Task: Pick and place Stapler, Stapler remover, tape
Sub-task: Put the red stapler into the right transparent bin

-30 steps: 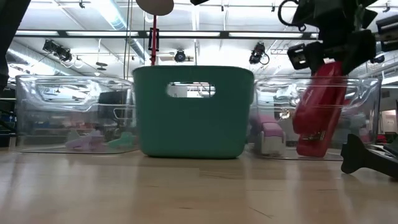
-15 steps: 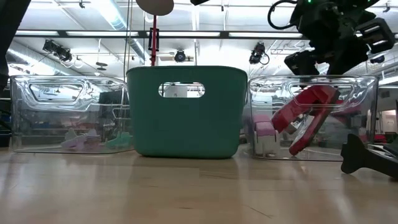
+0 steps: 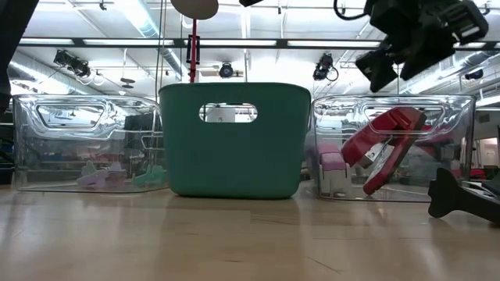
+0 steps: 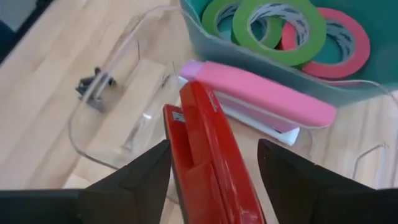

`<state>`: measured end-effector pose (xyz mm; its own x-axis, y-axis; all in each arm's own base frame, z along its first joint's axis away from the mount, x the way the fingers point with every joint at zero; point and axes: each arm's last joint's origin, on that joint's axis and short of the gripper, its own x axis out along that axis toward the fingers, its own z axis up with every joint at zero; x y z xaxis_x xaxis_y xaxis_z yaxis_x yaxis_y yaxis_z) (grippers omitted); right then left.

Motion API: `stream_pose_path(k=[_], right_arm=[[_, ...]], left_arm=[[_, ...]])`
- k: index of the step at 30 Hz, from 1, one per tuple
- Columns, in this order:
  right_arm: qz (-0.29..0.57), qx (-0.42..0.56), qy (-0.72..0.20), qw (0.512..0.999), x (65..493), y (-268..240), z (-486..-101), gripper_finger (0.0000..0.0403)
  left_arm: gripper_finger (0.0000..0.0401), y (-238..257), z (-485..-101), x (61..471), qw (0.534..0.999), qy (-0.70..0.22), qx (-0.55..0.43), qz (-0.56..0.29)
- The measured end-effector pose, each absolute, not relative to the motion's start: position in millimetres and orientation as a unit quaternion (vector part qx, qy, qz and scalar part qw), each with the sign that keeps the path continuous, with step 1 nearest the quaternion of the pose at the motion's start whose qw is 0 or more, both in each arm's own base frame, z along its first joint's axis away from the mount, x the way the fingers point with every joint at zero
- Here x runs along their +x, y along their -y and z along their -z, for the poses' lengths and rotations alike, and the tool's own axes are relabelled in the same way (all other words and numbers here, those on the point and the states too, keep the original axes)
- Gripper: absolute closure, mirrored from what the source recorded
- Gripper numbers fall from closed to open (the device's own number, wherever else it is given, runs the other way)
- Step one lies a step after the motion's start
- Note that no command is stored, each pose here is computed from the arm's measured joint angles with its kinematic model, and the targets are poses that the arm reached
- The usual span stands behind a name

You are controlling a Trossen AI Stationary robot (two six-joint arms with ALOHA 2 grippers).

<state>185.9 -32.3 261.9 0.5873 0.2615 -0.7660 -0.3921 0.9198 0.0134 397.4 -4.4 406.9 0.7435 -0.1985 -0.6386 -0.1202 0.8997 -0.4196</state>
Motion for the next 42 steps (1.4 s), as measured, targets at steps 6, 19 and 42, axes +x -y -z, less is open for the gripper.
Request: stream_pose_path(k=[6,19,42], right_arm=[[-0.170,-0.033,-0.443,0.879,180.4,31.0,-277.4,0.0185],[-0.159,0.012,-0.534,0.831,163.1,27.9,-271.0,0.0293],[-0.154,0.007,-0.582,0.799,161.5,28.9,-230.9,0.0402]], left_arm=[[0.0133,4.4,-407.0,397.5,0.907,-0.357,-0.223,0.022],[0.0133,4.4,-407.0,397.5,0.907,-0.357,-0.223,0.022],[0.0133,4.2,-407.1,397.6,0.908,-0.356,-0.221,0.019]])
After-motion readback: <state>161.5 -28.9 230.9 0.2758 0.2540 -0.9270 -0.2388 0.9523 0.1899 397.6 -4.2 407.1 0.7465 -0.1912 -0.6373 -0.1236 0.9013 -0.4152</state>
